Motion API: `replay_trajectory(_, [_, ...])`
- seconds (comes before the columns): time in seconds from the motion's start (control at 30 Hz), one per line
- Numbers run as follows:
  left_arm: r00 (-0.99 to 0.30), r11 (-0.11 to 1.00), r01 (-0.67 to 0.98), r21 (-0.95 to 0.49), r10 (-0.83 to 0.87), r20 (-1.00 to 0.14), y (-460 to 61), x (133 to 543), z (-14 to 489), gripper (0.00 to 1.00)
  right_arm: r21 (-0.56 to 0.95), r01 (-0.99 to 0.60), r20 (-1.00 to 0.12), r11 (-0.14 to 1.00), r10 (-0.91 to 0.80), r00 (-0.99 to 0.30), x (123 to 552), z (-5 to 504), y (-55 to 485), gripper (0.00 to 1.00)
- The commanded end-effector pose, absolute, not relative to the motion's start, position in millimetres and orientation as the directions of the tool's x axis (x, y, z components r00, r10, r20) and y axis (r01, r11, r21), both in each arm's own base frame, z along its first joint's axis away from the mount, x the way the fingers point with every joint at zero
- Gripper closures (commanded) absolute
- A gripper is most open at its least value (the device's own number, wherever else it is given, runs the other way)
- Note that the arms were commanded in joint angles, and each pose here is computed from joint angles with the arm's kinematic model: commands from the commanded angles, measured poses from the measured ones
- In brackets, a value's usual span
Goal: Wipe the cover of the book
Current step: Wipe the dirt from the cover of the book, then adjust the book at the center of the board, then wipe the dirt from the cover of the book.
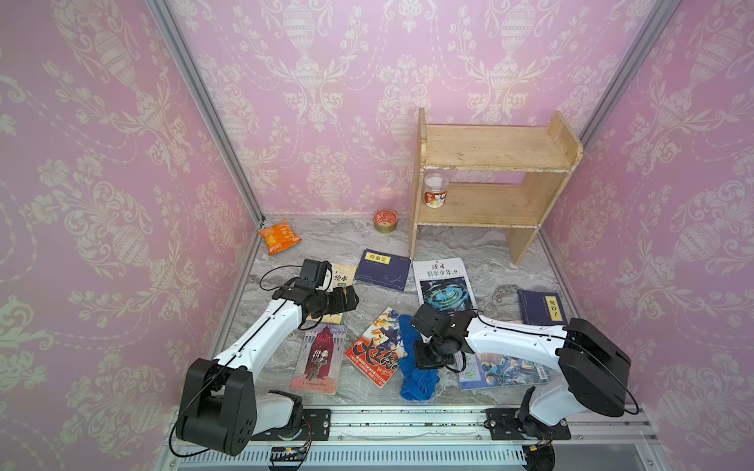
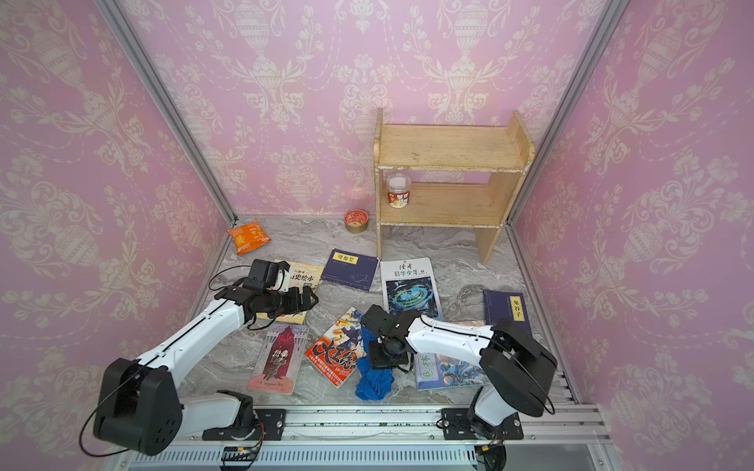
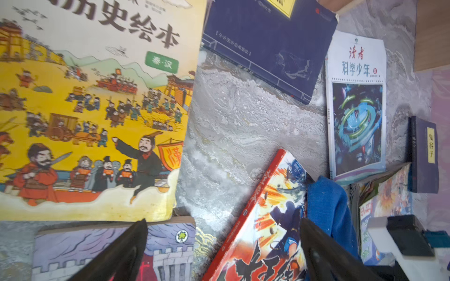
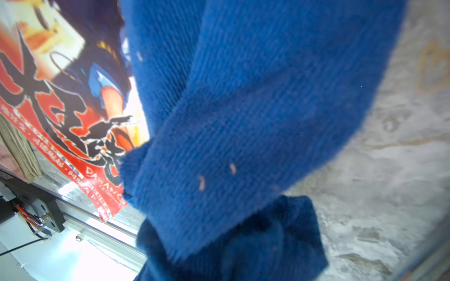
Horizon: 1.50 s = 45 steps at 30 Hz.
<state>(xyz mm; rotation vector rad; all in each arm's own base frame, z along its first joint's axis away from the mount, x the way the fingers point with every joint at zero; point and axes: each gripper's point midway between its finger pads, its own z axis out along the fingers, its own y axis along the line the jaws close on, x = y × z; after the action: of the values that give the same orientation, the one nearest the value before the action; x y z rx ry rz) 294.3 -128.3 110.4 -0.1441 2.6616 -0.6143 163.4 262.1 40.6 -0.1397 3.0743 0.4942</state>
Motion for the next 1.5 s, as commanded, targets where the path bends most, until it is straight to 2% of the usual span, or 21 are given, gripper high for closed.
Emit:
replay_trajectory(0.0, [-0.944,0.865,-0.030,-0.501,-0.189,-0.270,-155,271,102,0.01,0.295,-0.061,-0.058,0.953,-0.046,-0.997,180,40,258,1.00])
replay_trajectory(0.17, [-0.953,0.853,-0.040,-0.521,-0.190,-0.238,-170,256,80,0.01,0.325,-0.006,-0.067,0.946,0.017,-0.998,213,29,262,1.00])
replay_trajectory(0.47, [-0.967,0.839,-0.021,-0.544,-0.155,-0.202,-194,236,63,0.01,0.370,-0.001,-0.118,0.929,0.045,-0.992,290,45,268,1.00])
replay_trajectory(0.53, [-0.969,0.828,-0.022,-0.560,-0.155,-0.193,-201,233,62,0.01,0.384,-0.017,-0.136,0.923,0.038,-0.990,310,58,276,1.00])
replay_trajectory(0.7, [-0.965,0.813,-0.043,-0.581,-0.186,-0.188,-202,229,62,0.01,0.313,-0.071,-0.237,0.947,0.006,-0.972,324,98,263,1.00])
replay_trajectory(0.87, [-0.960,0.816,-0.048,-0.577,-0.197,-0.199,-198,229,60,0.01,0.327,-0.139,-0.278,0.935,-0.045,-0.959,305,116,271,1.00])
replay_trajectory(1.03, [-0.956,0.816,-0.072,-0.574,-0.221,-0.195,-196,229,54,0.01,0.314,-0.243,-0.224,0.918,-0.177,-0.958,260,84,307,1.00])
replay_trajectory(1.13, [-0.953,0.817,-0.083,-0.571,-0.232,-0.194,-194,229,49,0.01,0.304,-0.247,-0.164,0.920,-0.204,-0.965,234,59,317,1.00])
replay_trajectory(1.33, [-0.953,0.816,-0.096,-0.571,-0.241,-0.184,-192,225,41,0.01,0.281,-0.205,-0.044,0.938,-0.200,-0.979,178,26,296,1.00])
replay_trajectory(1.47, [-0.952,0.815,-0.098,-0.571,-0.245,-0.186,-191,224,39,0.01,0.274,-0.139,-0.011,0.952,-0.141,-0.990,156,18,267,1.00])
